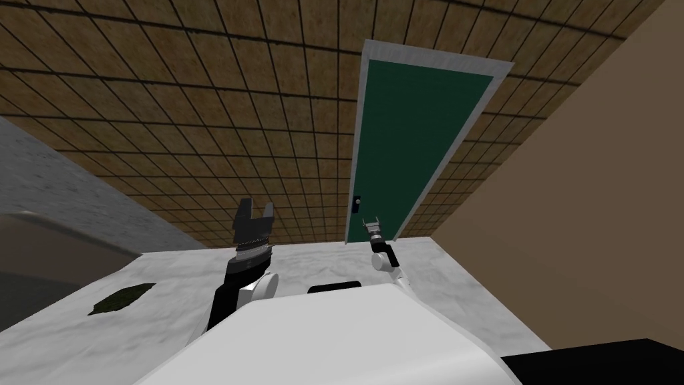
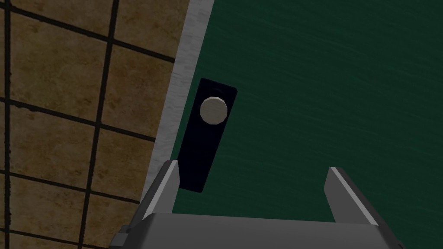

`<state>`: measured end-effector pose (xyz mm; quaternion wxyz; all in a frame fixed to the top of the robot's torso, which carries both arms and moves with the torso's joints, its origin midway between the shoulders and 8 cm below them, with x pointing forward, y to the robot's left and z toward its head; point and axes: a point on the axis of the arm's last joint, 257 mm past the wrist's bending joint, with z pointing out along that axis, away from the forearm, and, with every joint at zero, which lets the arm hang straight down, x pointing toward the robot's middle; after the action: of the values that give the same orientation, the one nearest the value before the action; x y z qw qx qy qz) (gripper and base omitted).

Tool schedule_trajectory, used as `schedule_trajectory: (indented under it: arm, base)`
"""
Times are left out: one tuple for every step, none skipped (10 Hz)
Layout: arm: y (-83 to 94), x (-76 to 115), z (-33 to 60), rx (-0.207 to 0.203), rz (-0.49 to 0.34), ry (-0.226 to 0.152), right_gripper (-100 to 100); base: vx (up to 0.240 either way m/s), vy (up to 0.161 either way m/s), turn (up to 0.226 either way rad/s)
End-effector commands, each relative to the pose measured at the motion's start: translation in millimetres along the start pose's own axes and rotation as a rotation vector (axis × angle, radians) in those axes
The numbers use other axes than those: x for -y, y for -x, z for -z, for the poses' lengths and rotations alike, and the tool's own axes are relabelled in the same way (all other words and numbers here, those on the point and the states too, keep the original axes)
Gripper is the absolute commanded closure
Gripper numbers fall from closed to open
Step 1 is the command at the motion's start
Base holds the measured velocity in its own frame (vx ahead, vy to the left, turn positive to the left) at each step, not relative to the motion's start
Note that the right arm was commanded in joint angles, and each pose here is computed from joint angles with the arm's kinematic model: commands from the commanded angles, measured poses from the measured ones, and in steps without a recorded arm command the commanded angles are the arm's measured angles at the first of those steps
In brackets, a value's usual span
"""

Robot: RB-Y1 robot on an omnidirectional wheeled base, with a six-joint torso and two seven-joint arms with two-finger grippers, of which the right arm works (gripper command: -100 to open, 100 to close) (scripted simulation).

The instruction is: Pull the door open

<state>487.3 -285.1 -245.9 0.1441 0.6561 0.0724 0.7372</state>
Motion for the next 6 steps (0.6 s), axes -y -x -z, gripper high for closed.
schedule_trajectory:
  arm:
    - [7.6,0.5,-2.0,0.019,-0.049,-0.004,-100]
    - [12.0,0.7,-3.2,0.029,-0.073,-0.006,-100]
    - [16.5,0.8,-4.3,0.039,-0.096,-0.007,-100]
    - [20.9,0.8,-5.4,0.049,-0.120,-0.008,-100]
    - [25.3,0.7,-6.5,0.059,-0.143,-0.009,-100]
    - [32.5,0.4,-8.3,0.076,-0.181,-0.009,-100]
  base:
    - [0.088,-0.014,0.084]
    - [0.095,-0.019,0.069]
    - [0.094,-0.016,0.072]
    - [0.083,-0.014,0.074]
    - [0.078,-0.023,0.064]
    - [0.103,-0.025,0.108]
